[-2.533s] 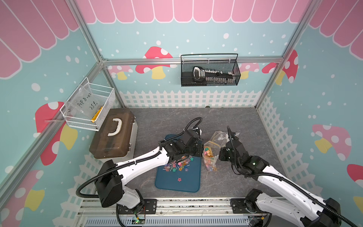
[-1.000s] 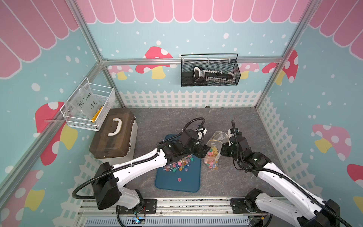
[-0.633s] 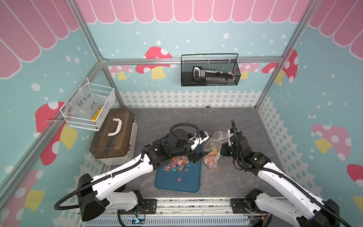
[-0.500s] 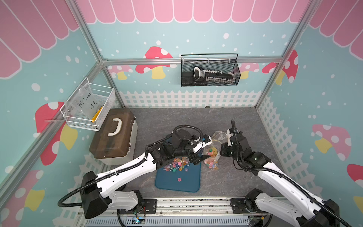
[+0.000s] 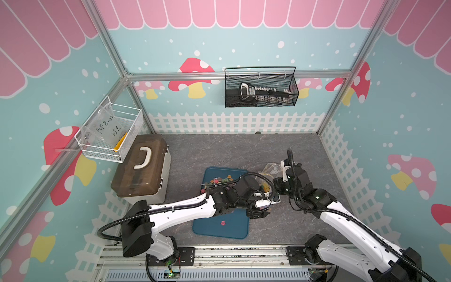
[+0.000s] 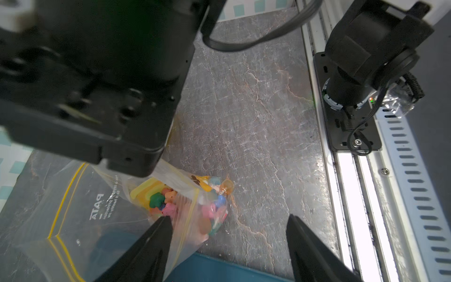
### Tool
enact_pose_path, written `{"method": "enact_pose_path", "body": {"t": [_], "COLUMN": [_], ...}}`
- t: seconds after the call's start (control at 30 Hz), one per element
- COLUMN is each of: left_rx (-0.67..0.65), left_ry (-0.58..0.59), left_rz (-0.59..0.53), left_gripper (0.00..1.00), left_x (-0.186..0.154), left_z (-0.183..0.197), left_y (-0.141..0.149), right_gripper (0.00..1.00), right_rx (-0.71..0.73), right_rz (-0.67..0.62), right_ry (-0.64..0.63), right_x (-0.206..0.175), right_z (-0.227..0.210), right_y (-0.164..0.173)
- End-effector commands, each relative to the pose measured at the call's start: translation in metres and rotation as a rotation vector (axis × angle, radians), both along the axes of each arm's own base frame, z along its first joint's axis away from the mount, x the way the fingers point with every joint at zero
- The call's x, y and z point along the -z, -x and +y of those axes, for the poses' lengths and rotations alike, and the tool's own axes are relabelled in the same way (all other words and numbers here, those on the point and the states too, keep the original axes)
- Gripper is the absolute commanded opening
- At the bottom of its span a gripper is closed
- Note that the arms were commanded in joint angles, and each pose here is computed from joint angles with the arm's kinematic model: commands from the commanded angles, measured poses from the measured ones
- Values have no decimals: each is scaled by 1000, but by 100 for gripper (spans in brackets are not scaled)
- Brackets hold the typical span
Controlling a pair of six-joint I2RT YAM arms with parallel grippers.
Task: Pour candies out of the ziploc bag
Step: Pick up the ziploc bag from the center of the board.
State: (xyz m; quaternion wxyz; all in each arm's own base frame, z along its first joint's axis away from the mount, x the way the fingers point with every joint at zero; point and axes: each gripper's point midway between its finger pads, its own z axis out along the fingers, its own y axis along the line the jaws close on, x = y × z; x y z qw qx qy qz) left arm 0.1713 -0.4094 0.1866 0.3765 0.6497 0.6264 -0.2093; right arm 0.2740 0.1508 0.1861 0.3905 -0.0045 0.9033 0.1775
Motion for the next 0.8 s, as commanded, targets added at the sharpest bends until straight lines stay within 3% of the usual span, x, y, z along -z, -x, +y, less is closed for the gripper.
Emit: {"method": "enact_pose_path", "body": {"t": [0.0, 0.33, 0.77], "left_rx": [-51, -157, -138], "left_ry": [19, 24, -80], "left_rz": [-99, -149, -183], "left_gripper": [76, 68, 49], "left_x": [-8, -6, 14], "left_z": [-11, -21, -25], "left_y": [-18, -39, -36], "right_gripper": [0, 0, 0], "right_rx": [-6, -6, -1], "right_rz": [-16, -27, -36], "right_ry": [-12, -21, -24], "right_x": [-3, -6, -10], "right_z": [0, -2, -3], "right_y": [0, 2, 2]}}
